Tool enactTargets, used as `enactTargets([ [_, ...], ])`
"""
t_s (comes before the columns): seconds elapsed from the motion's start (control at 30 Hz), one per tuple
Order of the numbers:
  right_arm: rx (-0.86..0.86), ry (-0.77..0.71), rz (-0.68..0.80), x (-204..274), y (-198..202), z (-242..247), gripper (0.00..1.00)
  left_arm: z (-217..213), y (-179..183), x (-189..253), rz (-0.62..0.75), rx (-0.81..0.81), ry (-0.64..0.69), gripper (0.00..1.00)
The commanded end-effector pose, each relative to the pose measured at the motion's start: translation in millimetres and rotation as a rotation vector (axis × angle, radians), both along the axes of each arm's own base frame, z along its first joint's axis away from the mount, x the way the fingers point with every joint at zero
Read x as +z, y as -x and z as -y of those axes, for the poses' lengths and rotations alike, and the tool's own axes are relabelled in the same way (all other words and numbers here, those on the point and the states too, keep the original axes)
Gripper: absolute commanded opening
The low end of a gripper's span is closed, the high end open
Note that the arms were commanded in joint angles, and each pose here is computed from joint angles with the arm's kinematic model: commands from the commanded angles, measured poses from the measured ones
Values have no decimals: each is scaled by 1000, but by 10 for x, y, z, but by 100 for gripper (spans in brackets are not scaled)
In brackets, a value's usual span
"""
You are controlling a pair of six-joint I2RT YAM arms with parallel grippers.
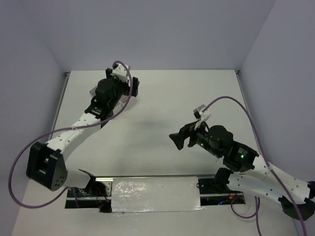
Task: Sort the stationery into containers
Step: Place the stapler in the storage box, then reset both arms
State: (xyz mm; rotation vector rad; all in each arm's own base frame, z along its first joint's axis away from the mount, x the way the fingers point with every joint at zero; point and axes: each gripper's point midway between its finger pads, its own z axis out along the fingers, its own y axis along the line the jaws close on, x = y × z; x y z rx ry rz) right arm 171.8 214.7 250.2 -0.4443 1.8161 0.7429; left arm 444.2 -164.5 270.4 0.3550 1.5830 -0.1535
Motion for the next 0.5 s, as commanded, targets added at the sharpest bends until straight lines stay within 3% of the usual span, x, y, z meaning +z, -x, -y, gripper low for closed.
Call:
enactTargets([
  [0.0, -144, -13, 99, 546, -169, 268, 99, -109, 289, 411, -120, 107, 185, 99],
  [0.13, -273, 18, 100, 792, -204, 590, 100, -489, 830, 345, -300, 290, 310, 99],
  [0.2, -326, 27, 95, 908, -193, 745, 100, -593, 1125, 455, -317, 311, 397, 100],
  [0.27, -400, 13, 98, 1055, -196, 923, 100, -659, 1381, 348, -369, 306, 387, 99],
  [0.47, -491, 2, 107, 1194, -80, 1315, 100, -1335, 2121, 431, -286, 456, 316, 99],
])
